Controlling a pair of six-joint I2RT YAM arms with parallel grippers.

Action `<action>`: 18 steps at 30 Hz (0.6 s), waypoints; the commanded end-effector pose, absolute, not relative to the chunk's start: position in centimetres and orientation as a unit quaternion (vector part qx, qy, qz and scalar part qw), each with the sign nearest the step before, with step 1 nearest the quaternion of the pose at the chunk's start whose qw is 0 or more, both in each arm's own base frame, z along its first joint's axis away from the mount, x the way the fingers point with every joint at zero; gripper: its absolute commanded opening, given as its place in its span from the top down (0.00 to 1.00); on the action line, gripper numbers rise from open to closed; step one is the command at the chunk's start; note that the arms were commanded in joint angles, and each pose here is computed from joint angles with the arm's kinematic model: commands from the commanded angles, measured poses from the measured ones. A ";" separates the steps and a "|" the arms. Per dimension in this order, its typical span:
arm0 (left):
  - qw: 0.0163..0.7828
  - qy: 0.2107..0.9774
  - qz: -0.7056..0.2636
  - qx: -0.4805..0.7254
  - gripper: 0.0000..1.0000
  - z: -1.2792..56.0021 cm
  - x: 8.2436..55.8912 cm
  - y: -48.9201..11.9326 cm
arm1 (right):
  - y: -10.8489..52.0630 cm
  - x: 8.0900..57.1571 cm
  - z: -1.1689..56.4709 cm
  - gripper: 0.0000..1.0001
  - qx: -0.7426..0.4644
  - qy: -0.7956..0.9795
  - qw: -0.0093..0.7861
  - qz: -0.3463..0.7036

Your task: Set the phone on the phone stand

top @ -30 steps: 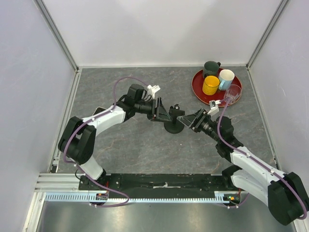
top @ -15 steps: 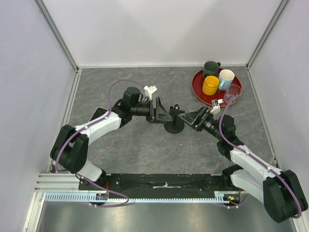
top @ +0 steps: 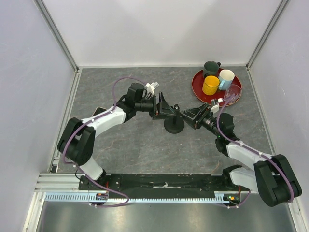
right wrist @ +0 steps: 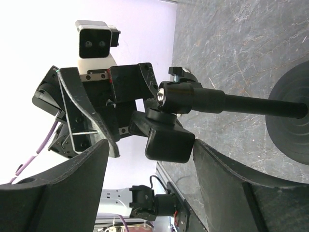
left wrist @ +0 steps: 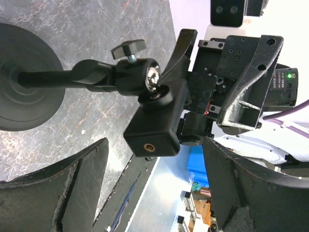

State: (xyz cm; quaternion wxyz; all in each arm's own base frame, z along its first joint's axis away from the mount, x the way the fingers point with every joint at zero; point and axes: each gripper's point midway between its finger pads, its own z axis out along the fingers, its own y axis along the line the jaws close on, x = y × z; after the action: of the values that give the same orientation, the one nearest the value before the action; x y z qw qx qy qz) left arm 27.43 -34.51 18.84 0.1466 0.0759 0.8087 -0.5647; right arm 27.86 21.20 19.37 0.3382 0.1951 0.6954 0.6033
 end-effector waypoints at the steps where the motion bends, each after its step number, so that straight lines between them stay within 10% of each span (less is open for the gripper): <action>1: 0.153 0.805 -0.570 0.063 0.19 20.0 28.6 -35.2 | 21.4 27.9 21.1 0.23 0.190 0.664 0.340 0.638; 18: 0.137 0.814 -0.562 0.053 0.59 16.9 28.3 -35.1 | 21.7 28.6 20.8 0.56 0.188 0.664 0.338 0.640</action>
State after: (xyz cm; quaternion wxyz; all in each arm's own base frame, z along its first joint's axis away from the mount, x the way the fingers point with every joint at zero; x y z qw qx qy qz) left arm 28.39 -34.89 17.96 0.1471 0.0593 0.8124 -0.5611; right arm 28.38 21.51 18.04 0.3057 0.2228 0.6923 0.6145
